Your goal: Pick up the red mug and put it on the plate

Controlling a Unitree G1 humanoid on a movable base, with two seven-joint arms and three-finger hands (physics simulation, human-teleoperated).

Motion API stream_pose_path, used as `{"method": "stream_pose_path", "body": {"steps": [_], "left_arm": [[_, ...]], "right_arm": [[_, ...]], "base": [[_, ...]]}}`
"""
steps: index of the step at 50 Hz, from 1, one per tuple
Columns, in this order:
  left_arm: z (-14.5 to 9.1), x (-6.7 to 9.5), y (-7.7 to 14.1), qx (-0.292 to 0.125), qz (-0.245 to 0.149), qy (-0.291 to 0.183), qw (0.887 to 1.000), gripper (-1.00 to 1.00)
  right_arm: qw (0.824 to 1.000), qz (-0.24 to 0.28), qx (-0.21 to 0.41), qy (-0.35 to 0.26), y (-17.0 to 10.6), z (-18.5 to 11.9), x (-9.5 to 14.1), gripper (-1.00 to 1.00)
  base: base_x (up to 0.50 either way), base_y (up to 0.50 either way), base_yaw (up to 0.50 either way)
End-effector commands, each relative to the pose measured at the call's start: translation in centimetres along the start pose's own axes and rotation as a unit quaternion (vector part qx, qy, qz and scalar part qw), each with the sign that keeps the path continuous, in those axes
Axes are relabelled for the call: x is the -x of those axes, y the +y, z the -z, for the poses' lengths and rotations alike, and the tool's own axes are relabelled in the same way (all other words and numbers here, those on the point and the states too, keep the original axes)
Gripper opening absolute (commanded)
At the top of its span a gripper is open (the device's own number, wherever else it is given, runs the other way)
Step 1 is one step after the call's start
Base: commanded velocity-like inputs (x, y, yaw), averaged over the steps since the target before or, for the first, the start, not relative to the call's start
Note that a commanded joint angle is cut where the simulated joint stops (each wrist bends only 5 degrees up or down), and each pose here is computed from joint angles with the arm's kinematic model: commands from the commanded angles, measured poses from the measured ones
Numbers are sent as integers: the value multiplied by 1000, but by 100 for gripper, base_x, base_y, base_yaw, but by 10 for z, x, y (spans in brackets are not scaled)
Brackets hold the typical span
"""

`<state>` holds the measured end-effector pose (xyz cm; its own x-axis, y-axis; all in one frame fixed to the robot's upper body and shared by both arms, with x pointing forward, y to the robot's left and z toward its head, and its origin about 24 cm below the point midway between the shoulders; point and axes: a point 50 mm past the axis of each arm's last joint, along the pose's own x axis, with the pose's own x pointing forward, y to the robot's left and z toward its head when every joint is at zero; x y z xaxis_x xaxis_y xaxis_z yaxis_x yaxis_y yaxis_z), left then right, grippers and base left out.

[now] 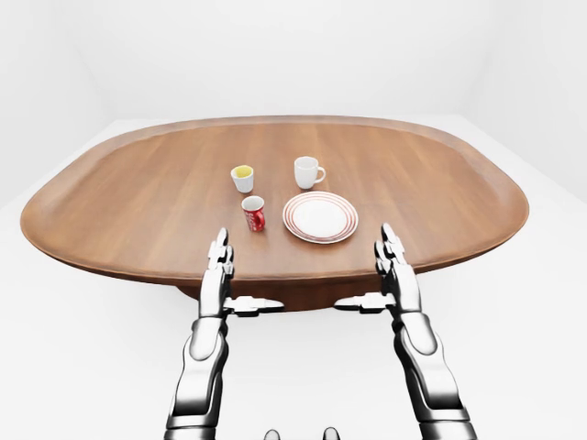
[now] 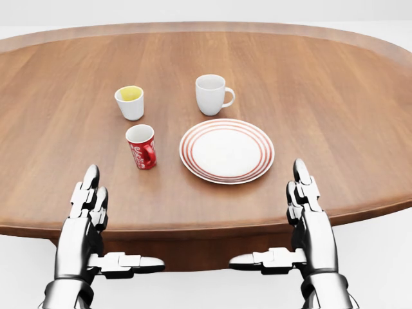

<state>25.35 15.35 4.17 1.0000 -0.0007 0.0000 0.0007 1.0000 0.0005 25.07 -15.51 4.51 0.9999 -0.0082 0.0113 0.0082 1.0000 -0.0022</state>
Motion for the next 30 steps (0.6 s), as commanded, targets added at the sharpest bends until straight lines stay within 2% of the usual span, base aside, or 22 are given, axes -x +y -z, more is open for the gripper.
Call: {"method": "stream_pose_path", "body": {"steps": [1,27,30], "left_arm": [[-3,1,8,6,4,-3,1000,100],[-6,2,11,6,-4,-6,1000,100],[-6,2,11,6,-4,-6,1000,100]], "right_arm": [[1000,8,5,-15,-11,-10,8,100],[1000,2,21,-19,-7,-11,12,100],[1000,2,21,-19,-7,-11,13,100]], "base": [[0,0,0],[0,0,0],[0,24,0]]}}
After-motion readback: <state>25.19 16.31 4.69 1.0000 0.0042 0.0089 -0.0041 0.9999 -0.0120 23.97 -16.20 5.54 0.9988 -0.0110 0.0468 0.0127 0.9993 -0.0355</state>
